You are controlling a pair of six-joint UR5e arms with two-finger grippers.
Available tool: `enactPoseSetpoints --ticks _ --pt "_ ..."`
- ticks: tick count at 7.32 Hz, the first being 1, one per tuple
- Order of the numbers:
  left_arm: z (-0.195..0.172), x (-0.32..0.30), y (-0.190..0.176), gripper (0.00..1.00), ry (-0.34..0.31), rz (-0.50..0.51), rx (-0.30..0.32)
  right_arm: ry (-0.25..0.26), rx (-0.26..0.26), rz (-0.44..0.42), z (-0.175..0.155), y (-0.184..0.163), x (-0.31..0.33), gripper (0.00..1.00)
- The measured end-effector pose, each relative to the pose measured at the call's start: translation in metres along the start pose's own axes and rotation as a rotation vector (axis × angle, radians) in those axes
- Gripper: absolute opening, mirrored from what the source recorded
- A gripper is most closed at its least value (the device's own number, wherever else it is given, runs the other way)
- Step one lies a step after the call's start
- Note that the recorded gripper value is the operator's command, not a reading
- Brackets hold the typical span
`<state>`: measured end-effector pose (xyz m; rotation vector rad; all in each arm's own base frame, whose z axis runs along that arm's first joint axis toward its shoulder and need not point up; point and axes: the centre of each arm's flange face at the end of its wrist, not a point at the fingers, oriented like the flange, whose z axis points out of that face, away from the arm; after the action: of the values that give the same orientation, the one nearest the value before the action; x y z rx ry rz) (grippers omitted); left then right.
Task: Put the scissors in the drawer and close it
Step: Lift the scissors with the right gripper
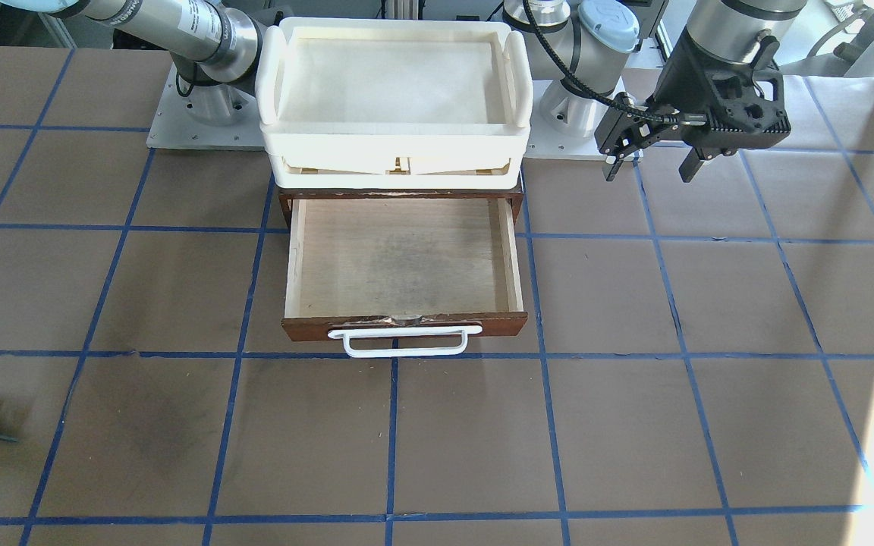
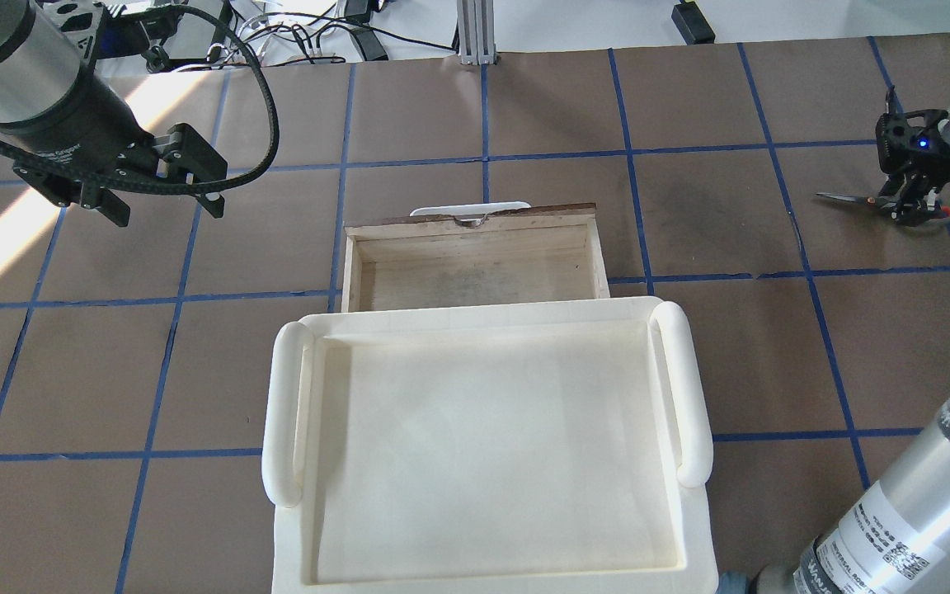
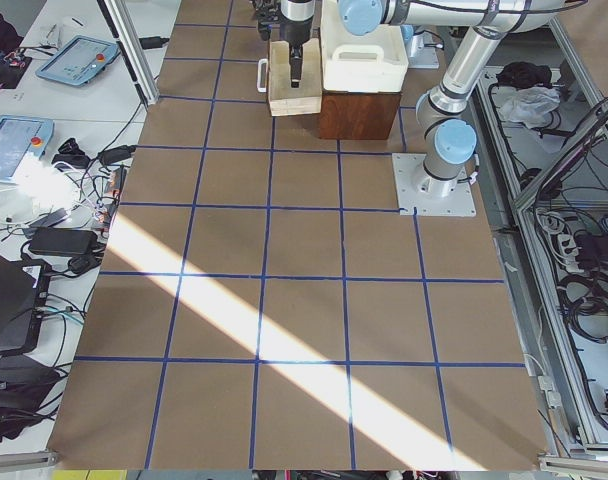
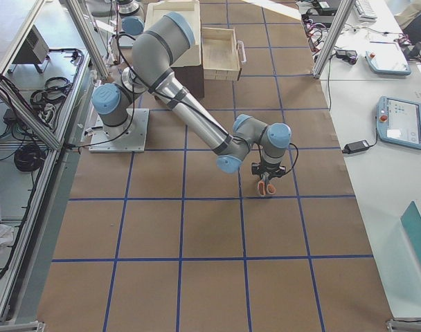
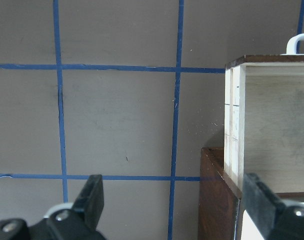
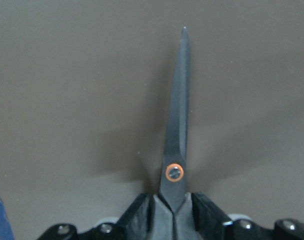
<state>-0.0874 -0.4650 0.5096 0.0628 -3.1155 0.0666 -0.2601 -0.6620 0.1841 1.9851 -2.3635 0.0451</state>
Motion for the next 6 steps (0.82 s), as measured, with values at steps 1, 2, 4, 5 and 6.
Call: enactPoseSetpoints --ticks 1,2,4,5,6 --pt "0.0 0.0 0.0 1.0 0.0 0.0 0.0 0.013 -0.005 0.004 -0.013 0.0 0.005 0.0" --pt "0.0 0.0 0.0 1.0 0.0 0.0 0.0 0.03 -0.01 0.004 -0.033 -0.003 0.008 0.0" --pt "-0.001 0.0 0.0 1.0 0.0 0.0 0.001 0.075 -0.019 0.001 -0.087 -0.036 0.011 0.0" --pt "-0.001 0.0 0.0 1.0 0.0 0.0 0.001 0.083 -0.011 0.014 -0.114 -0.068 0.008 0.0" --pt "-0.001 0.0 0.0 1.0 0.0 0.0 0.002 0.075 0.004 0.05 -0.145 -0.11 0.0 0.0"
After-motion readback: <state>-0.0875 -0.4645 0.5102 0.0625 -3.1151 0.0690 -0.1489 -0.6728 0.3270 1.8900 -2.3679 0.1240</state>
